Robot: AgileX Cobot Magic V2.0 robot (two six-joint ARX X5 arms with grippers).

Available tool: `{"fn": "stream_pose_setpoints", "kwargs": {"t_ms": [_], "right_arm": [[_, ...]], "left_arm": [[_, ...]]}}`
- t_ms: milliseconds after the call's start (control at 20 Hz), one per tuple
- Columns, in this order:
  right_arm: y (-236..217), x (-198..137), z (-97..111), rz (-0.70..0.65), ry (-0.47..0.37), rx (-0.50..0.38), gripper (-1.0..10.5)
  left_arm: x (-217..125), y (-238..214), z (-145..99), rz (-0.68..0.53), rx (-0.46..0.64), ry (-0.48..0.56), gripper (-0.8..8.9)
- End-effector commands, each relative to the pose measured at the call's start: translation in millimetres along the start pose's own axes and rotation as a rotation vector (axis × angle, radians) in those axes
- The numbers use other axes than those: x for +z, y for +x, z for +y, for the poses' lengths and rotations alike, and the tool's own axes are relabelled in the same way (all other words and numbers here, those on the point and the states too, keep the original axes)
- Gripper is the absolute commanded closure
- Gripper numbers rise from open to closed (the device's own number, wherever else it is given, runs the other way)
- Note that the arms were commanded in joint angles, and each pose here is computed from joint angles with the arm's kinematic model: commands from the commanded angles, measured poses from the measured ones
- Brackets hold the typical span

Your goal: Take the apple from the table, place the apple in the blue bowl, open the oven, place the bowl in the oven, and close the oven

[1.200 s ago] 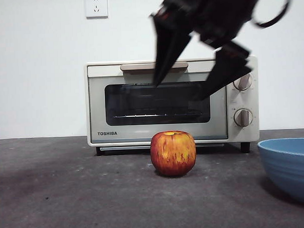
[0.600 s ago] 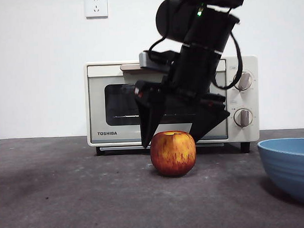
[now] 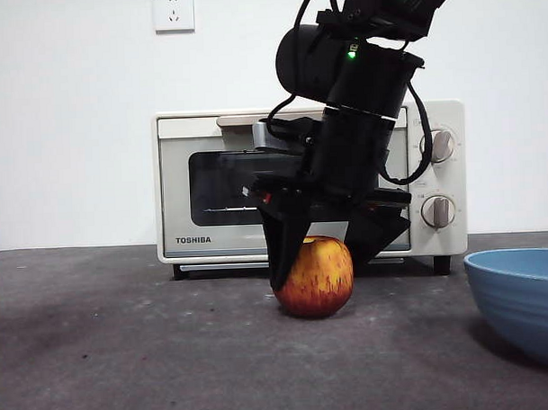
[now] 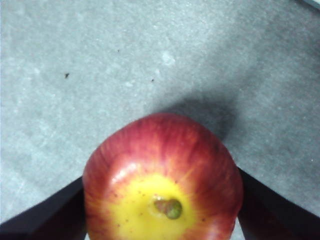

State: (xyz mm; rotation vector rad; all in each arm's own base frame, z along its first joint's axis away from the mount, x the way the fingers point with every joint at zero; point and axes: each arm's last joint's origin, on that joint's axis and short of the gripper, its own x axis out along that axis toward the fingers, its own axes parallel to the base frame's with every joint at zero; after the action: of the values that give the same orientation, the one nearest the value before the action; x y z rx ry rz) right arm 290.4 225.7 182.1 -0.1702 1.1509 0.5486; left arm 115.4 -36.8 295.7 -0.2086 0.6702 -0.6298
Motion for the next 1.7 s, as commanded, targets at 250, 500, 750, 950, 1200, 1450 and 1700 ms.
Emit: {"fn": "stream_pose_setpoints", "kwargs": {"t_ms": [250,500,750,950,1200,1450,1700], "right_arm": [[-32,8,8,-0.053,0.002,0.040,6.8],[-105,-2,12,-0.139,-0.008,0.055,6.8],[-173,-35,7,-0.164,-0.019,-0.057,6.8],[-194,-68,-2,-0.159,-0.006,-0.151,6.8],[-166,-117,-21,-0.118,0.078,-0.183,6.6],[-132,-139,-32,-0.093,0.145,-0.154,5.4],[-130,-138,-34,-0.113,0.174,-0.172,4.9]], "left_arm": [[8,-2,-3,-0.040,-0.009,0.033,8.06],[8,-1,-2,-0.037,-0.008,0.032,8.06],[10,-1,-2,-0.054,-0.010,0.041,8.06],[11,-1,-3,-0.060,-0.011,0.044,8.06],[11,-1,-2,-0.059,-0.011,0.044,8.06],[11,0,-2,-0.054,-0.011,0.040,8.06],[11,3,-1,-0.040,-0.011,0.035,8.06]]}}
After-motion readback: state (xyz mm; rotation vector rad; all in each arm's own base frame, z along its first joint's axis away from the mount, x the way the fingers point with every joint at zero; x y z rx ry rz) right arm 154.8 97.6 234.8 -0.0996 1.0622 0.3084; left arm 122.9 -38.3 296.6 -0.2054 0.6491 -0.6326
